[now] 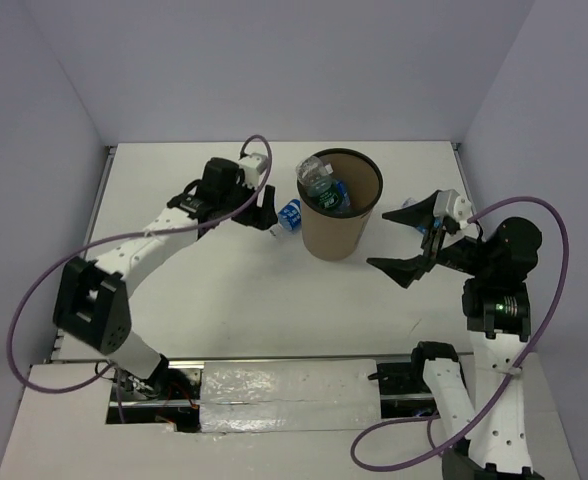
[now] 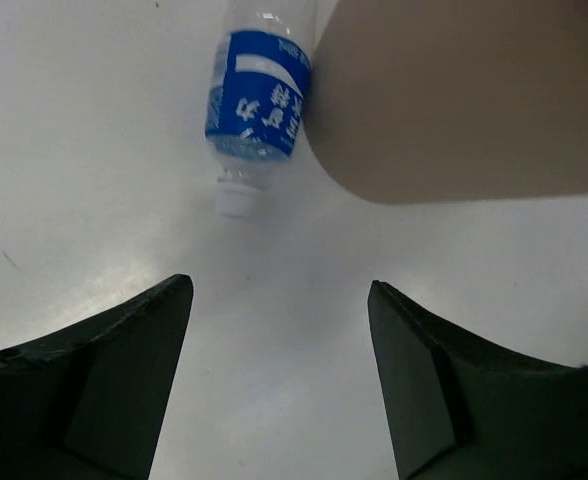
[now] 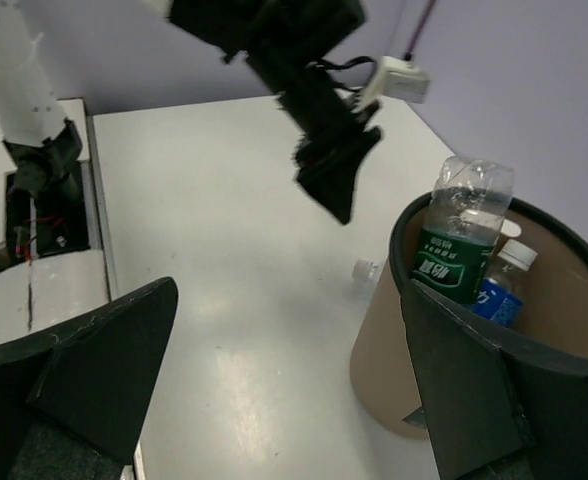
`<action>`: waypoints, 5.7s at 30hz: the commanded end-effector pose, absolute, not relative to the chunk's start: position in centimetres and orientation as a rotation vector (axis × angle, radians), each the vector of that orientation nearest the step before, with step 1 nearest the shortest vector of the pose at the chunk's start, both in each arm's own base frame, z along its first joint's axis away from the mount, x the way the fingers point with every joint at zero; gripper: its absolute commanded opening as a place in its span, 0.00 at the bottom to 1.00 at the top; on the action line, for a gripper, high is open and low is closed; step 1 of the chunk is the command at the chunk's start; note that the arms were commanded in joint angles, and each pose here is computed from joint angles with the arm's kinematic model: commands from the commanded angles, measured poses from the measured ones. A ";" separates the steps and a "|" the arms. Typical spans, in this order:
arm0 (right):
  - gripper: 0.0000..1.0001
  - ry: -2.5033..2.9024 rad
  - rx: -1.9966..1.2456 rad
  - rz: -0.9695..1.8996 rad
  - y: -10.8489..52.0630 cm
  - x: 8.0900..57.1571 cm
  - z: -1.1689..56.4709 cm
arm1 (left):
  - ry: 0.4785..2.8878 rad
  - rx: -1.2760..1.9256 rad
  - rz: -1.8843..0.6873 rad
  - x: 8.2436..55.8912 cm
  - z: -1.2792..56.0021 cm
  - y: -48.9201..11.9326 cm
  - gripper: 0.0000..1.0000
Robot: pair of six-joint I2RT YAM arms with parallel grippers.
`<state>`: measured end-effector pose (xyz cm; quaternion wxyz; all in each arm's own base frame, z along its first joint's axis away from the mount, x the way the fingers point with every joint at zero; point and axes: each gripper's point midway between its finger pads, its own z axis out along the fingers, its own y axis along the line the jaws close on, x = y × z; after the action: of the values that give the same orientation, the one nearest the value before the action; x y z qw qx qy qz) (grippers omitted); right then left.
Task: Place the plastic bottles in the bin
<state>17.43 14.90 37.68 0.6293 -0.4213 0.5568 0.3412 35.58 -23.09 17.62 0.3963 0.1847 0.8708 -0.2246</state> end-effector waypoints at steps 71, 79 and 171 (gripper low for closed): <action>1.00 1.353 -0.949 0.963 12.7 16.5 35.2 | 1.233 0.499 -0.840 36.5 45.0 -36.1 0.00; 1.00 1.365 -0.911 0.913 11.7 16.7 35.1 | 1.219 0.438 -0.757 38.3 41.9 -43.0 0.00; 0.07 2.291 -0.784 0.139 -3.0 39.6 10.5 | 1.829 0.453 -0.817 21.6 27.0 -20.6 0.99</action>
<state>42.35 -5.95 4.93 0.2956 -0.2855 0.9116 0.0140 21.59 -20.42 25.57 0.4977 0.1911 0.7814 -0.3243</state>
